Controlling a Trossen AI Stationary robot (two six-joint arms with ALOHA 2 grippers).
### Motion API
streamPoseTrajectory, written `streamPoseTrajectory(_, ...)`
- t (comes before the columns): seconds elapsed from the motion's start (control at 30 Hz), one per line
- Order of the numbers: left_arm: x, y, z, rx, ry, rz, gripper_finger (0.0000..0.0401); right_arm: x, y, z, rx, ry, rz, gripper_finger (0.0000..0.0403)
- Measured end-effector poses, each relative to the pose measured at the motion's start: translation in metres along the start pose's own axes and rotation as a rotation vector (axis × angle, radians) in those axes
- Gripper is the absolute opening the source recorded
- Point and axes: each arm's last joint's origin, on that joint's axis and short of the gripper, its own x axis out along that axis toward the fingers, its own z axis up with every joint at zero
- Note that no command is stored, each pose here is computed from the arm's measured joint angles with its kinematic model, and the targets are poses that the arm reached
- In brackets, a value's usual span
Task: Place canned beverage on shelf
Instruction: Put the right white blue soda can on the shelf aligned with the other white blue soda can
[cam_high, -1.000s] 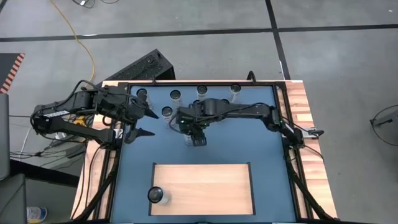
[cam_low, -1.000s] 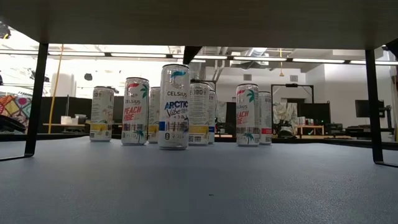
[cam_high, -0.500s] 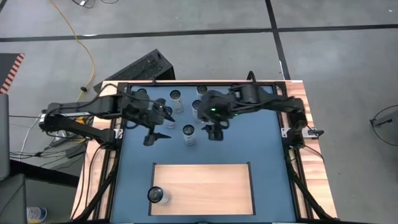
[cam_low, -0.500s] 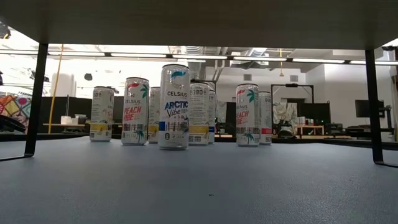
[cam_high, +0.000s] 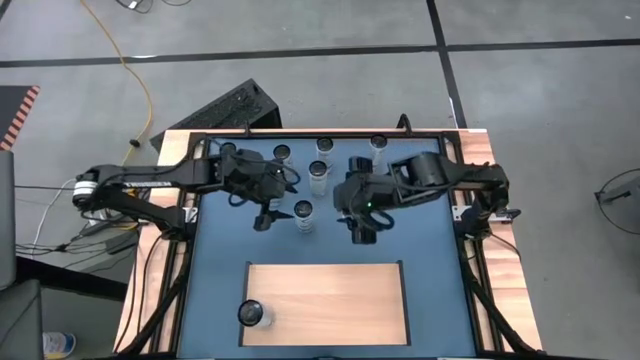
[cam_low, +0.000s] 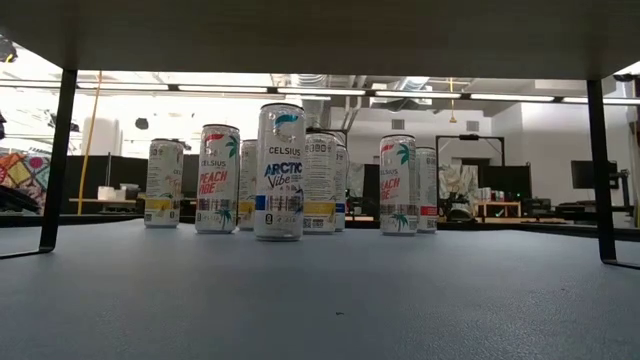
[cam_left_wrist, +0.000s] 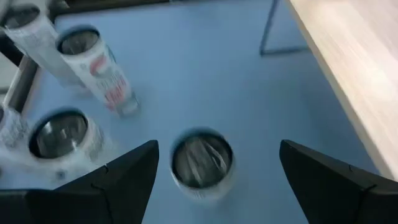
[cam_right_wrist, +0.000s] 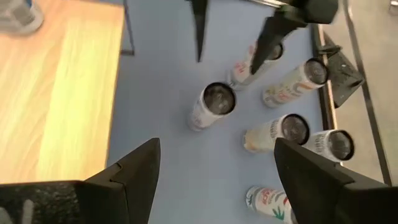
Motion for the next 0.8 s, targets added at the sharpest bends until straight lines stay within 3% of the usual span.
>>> streamPoseTrajectory(0.5,0.063,0.008,-0.022,-0.003,0.139,-0.002,0.0322,0.007,0.009,-0.004,0.017,0.053,-0.001,0.0297)
streamPoseTrajectory(0.8,0.071,0.010,-0.027,-0.002,0.175,0.025,0.0322,0.006,0.013,-0.004,0.005,0.051,-0.001,0.0297)
